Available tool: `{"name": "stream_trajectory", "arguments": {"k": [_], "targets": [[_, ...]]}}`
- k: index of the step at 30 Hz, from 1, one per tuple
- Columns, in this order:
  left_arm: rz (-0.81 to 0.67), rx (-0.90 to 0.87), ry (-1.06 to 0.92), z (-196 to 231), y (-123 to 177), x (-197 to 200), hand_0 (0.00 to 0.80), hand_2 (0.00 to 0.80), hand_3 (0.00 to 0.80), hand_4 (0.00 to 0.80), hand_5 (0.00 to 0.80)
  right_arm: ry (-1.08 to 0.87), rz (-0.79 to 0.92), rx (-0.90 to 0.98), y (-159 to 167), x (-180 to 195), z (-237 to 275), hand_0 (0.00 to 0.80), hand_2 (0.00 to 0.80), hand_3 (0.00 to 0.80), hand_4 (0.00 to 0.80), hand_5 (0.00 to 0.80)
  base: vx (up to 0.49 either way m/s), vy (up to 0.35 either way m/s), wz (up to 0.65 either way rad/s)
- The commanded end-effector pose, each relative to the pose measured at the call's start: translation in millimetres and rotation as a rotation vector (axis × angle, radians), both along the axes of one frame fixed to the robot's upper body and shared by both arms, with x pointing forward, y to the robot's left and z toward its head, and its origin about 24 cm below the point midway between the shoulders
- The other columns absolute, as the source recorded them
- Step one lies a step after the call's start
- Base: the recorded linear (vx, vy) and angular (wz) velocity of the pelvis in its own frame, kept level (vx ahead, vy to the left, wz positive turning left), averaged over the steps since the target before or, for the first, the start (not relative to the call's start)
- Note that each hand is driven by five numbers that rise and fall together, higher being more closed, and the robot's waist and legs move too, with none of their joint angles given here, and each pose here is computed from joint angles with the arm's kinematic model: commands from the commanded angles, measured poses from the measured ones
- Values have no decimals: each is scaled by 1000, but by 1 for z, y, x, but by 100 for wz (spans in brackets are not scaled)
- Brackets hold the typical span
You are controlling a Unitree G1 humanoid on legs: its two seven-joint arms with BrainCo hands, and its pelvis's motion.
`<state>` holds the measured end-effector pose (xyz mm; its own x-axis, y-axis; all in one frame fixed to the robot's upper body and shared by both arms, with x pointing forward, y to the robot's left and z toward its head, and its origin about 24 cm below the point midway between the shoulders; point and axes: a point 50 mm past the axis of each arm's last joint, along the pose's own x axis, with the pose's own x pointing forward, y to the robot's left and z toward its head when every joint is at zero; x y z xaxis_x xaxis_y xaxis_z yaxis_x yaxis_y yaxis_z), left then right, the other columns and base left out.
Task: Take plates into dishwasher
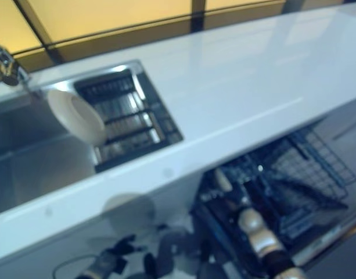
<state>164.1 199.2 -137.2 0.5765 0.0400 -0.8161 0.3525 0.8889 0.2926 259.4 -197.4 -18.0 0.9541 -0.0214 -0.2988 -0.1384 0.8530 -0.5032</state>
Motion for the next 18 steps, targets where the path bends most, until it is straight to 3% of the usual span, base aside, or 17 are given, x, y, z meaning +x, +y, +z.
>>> {"name": "stream_trajectory", "arguments": {"k": [1, 18], "targets": [[33, 11, -40, 7, 4, 18, 0, 0, 0, 0, 0, -2, 124, 141, 45, -6, 2, 0, 0, 0, 0, 0, 0, 0, 0], [77, 13, -23, 3, 11, 4, 0, 0, 0, 0, 0, -221, -105, 243, 16, -6, 33, 0, 0, 0, 0, 0, 3, 0, -2]]}}
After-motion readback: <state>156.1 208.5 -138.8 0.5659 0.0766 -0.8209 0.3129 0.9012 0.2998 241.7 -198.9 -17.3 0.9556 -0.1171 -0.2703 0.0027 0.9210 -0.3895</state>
